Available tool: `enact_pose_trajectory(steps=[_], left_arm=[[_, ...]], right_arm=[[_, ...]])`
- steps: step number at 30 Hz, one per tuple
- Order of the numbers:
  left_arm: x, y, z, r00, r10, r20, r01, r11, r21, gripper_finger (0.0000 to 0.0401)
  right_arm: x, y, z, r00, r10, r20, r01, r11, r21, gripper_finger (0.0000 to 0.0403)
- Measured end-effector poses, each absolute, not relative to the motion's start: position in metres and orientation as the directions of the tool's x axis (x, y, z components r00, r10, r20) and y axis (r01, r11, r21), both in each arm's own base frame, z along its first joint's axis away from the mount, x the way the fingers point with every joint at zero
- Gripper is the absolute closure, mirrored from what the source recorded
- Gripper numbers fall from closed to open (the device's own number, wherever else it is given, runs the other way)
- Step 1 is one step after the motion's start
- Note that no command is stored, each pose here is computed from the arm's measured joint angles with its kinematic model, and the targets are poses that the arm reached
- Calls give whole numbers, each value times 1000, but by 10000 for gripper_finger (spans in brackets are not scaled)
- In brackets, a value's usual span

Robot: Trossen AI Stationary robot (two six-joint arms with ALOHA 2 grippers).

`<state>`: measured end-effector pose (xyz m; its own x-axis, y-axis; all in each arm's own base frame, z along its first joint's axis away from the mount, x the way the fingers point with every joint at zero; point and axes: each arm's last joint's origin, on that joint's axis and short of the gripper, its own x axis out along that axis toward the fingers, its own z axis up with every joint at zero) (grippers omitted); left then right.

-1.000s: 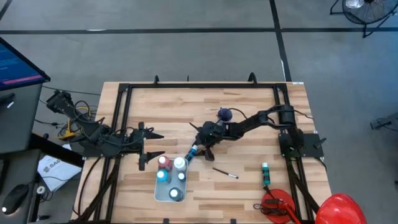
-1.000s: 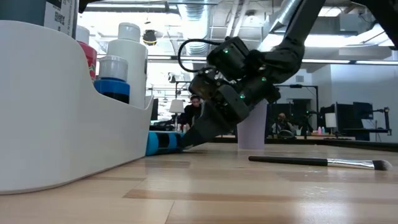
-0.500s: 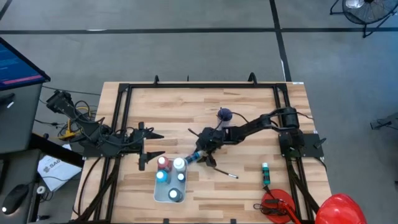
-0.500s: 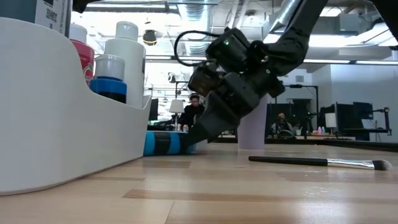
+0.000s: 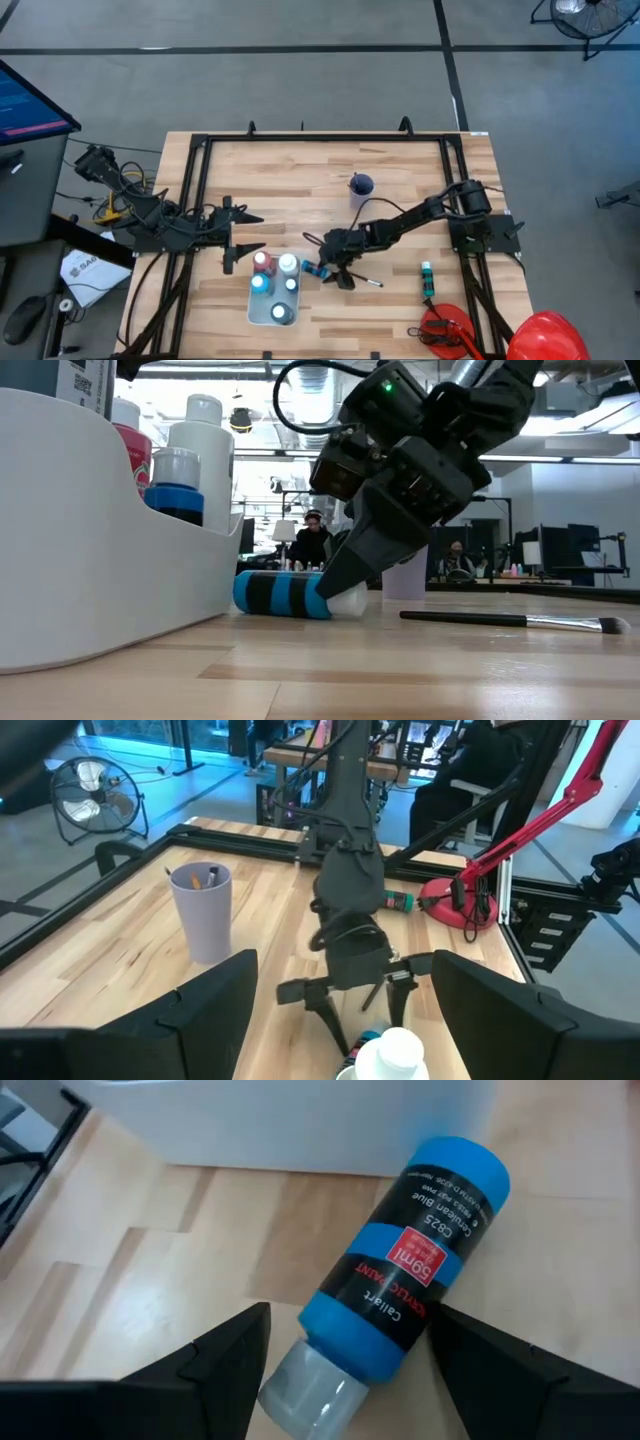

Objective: Pick & Place Paint Supplies
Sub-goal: Put the black blue paint bottle into the white bin

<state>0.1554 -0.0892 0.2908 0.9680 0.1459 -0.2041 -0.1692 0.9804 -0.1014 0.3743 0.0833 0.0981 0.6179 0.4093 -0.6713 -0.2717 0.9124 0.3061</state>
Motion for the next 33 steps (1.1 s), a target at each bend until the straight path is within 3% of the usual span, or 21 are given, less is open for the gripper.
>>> enact_pose_trajectory(steps=[20,33], left_arm=[[157,-90,291,969,146,-200,-169,980,-105,109],[159,-92,290,969,145,-199,-167,981,-98,109]], right_arm=[[373,86,97,610,412,-677,-196,906,375,137],[374,72,95,639,268,-721,-52,950,307,138]])
